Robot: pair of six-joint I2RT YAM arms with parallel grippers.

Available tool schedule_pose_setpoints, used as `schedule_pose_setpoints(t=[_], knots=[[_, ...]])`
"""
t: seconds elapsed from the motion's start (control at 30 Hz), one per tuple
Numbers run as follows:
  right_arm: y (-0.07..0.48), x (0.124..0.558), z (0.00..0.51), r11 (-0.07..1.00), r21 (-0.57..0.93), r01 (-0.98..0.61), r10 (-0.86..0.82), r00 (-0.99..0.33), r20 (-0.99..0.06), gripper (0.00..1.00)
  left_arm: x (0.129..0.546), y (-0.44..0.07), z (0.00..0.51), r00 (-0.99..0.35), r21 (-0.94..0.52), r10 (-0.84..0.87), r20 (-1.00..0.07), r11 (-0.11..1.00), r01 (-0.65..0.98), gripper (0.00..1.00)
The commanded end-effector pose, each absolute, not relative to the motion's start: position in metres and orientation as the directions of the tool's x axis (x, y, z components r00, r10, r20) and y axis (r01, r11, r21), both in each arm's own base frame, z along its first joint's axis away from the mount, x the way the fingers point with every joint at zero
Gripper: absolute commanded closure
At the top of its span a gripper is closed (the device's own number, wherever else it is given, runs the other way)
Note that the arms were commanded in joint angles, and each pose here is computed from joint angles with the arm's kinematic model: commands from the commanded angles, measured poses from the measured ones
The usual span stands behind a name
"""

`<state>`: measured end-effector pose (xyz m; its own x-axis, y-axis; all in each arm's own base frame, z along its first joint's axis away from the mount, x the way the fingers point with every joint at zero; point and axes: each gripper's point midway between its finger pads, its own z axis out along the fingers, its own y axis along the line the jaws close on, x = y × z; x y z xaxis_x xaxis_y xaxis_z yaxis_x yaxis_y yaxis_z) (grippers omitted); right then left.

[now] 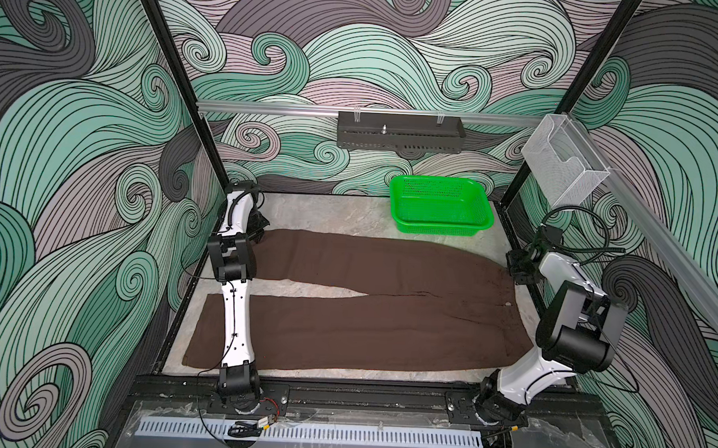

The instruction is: Fold and stack the trousers

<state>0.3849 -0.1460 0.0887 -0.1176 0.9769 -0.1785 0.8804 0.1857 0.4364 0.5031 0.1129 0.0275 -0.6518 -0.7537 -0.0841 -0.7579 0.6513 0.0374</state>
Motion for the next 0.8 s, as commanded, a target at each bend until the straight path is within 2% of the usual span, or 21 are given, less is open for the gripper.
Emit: schedule_pose_setpoints(t=[0.0,0.2,0.43,0.6,0.77], knots=[[-0.141,0.389,0.098,0.196,0.452,0.87,0.976,-0.127,-0.177,1.0,0.534,0.126,0.094,-0.596,-0.118,-0.763,-0.251,0.636,-0.763,1.0],[-0.135,0.407,0.114,0.218,0.497,0.84,0.973,-0.148,-0.176,1.0,0.564,0.143,0.147,-0.492,-0.328,-0.798,-0.347,0.595,-0.734,1.0],[-0.134,0.419,0.138,0.236,0.55,0.801,0.97,-0.157,-0.187,1.0,0.577,0.151,0.183,-0.452,-0.468,-0.813,-0.366,0.581,-0.666,1.0],[-0.128,0.418,0.15,0.268,0.579,0.77,0.963,-0.192,-0.19,1.0,0.562,0.154,0.195,-0.441,-0.53,-0.832,-0.336,0.555,-0.642,1.0],[-0.133,0.4,0.156,0.291,0.614,0.734,0.956,-0.192,-0.223,1.0,0.523,0.159,0.191,-0.417,-0.572,-0.87,-0.262,0.489,-0.659,1.0]])
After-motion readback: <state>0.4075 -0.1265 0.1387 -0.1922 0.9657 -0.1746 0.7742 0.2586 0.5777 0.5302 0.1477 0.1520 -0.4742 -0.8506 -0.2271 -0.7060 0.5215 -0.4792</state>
